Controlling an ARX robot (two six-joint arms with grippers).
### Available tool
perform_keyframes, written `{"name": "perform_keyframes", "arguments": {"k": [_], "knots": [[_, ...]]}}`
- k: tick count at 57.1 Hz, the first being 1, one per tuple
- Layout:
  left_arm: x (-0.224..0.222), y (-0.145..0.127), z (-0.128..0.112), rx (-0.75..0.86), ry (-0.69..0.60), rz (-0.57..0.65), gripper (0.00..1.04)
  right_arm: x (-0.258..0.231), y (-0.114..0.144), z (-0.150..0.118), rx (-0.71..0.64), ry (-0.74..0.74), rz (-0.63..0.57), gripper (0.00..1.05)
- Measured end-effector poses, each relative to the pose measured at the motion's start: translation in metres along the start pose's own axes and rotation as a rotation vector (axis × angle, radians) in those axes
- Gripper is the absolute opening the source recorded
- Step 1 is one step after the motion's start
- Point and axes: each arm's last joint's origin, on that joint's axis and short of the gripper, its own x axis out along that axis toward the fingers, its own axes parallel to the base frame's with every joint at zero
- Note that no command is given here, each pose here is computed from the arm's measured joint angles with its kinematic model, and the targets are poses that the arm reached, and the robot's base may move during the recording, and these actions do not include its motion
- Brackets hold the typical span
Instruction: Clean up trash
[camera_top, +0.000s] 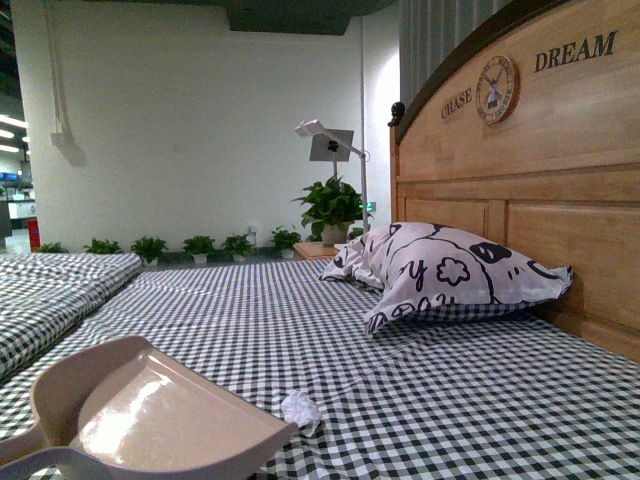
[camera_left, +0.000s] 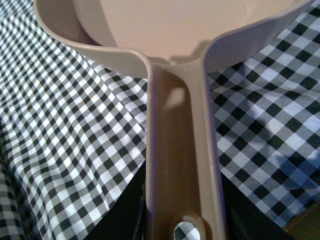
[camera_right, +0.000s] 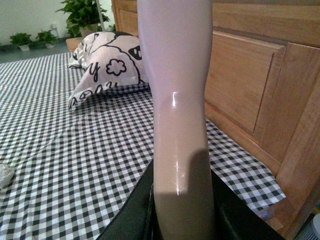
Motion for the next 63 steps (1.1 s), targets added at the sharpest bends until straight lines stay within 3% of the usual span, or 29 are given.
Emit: {"name": "perform_keyframes", "arguments": {"k": [34, 63], "knots": [[0.026, -0.014, -0.007, 0.015, 0.035, -0.158, 0.27, 0.0, 0.0, 0.0, 0.0, 0.0, 0.0, 0.2], [0.028, -0.008, -0.003, 0.007, 0.044, -0.165, 0.27, 0.0, 0.0, 0.0, 0.0, 0.0, 0.0, 0.2]]}}
